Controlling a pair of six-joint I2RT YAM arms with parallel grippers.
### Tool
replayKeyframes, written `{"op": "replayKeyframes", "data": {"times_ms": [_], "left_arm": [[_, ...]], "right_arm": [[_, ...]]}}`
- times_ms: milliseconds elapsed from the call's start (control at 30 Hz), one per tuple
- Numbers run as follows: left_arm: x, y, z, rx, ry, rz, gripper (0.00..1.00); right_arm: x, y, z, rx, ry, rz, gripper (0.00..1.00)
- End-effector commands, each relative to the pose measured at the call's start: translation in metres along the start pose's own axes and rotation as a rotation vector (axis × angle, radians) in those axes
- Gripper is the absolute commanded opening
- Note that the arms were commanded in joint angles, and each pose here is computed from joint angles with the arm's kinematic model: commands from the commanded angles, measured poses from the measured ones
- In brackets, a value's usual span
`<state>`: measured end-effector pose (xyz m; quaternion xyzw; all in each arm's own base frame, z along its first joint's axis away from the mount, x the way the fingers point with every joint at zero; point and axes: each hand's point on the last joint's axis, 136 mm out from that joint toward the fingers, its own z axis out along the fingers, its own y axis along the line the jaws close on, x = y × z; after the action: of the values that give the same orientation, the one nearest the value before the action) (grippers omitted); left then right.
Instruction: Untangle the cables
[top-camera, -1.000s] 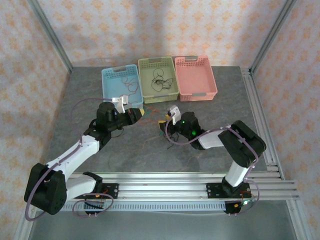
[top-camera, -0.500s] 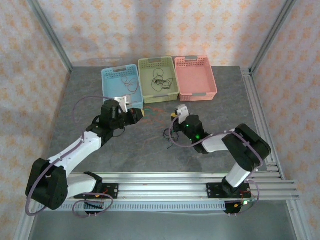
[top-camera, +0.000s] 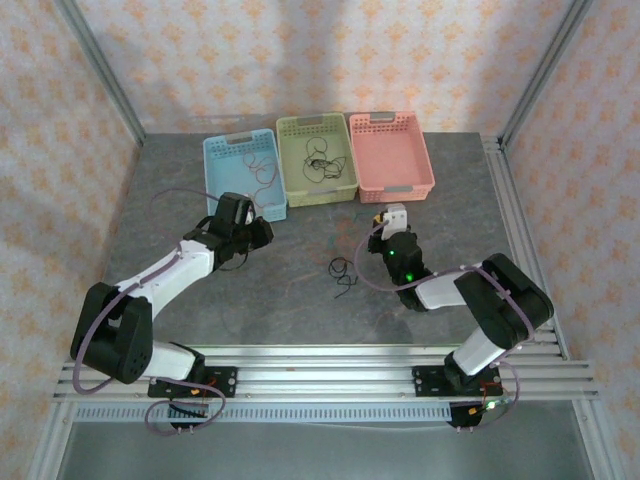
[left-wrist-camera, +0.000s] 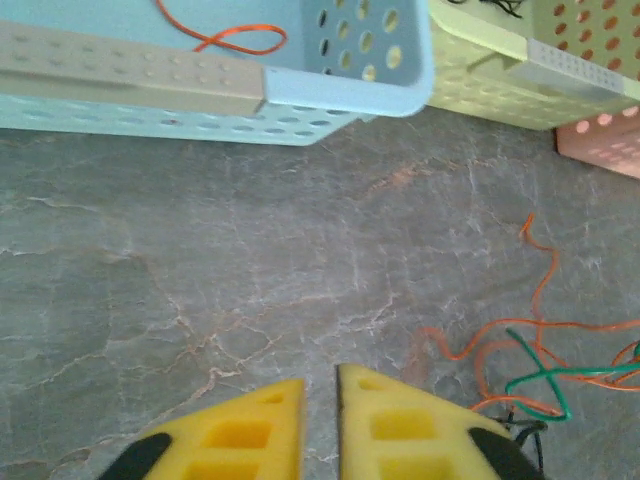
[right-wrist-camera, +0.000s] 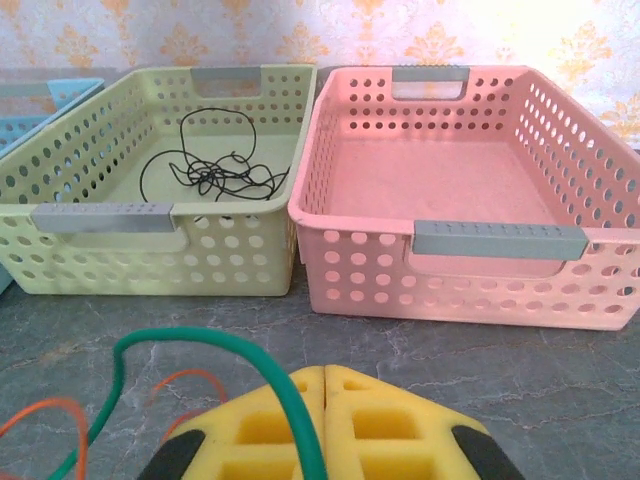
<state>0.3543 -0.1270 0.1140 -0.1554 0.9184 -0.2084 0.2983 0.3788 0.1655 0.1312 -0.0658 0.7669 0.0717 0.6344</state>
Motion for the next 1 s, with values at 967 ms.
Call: {"op": "replayKeyframes", "data": {"times_ms": [967], "left_arm": [[0.047, -0.111, -0.009, 0.432, 0.127, 0.263, 0.44]], "right_arm": [[-0.006, 0.119, -0.018, -0.575, -0.015, -0.019, 0.0]]}}
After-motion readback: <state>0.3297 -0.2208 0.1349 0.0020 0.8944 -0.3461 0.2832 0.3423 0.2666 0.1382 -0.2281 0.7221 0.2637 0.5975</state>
